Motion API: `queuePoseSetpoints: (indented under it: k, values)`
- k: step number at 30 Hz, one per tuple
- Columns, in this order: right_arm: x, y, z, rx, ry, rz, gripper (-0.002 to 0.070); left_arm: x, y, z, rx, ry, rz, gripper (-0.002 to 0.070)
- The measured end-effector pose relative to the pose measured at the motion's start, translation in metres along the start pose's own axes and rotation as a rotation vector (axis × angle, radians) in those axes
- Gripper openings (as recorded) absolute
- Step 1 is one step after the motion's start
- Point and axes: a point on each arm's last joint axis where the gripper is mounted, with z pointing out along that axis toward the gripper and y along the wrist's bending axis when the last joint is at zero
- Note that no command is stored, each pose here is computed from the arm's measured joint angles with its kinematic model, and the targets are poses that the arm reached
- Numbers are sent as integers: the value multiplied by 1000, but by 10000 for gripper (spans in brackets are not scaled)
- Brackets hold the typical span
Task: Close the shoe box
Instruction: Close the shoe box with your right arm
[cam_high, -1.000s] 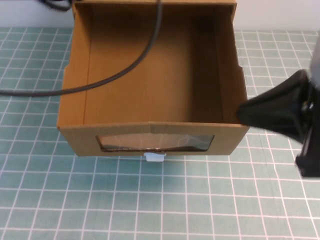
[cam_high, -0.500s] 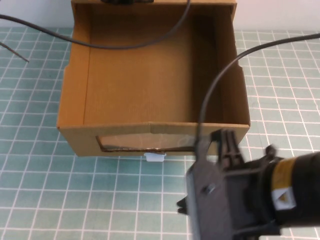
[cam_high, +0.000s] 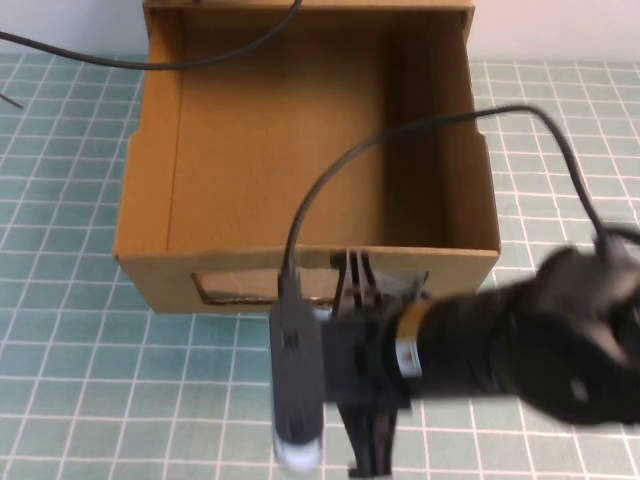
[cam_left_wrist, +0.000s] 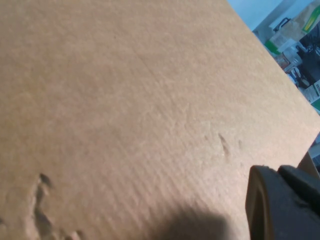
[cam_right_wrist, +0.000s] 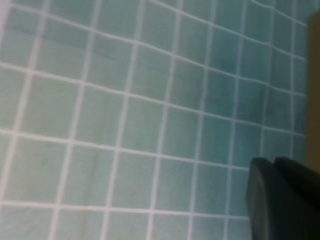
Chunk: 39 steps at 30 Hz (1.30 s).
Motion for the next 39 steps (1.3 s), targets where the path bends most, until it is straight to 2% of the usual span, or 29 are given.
queuePoseSetpoints:
  k: [13, 19, 21, 26, 31, 36, 39]
  values:
    - [30, -106, 24, -46, -45, 167, -15, 0, 0, 0, 2, 3, 2, -3]
    - [41, -153, 36, 28, -64, 199, -17, 1, -1, 0, 6, 10, 2, -3]
    - [45, -162, 37, 46, -63, 195, -17, 1, -1, 0, 7, 12, 2, -3]
    - [43, -160, 37, 9, -50, 164, -15, 1, -1, 0, 9, 15, 2, -3]
    - [27, -147, 32, -43, -11, 63, -14, 2, -1, 0, 10, 17, 2, -3]
    - [0, -114, 27, -107, 14, -49, -14, 2, -1, 0, 10, 17, 2, -3]
    - [-3, -93, 23, -135, 21, -79, -14, 2, -1, 0, 10, 17, 2, -3]
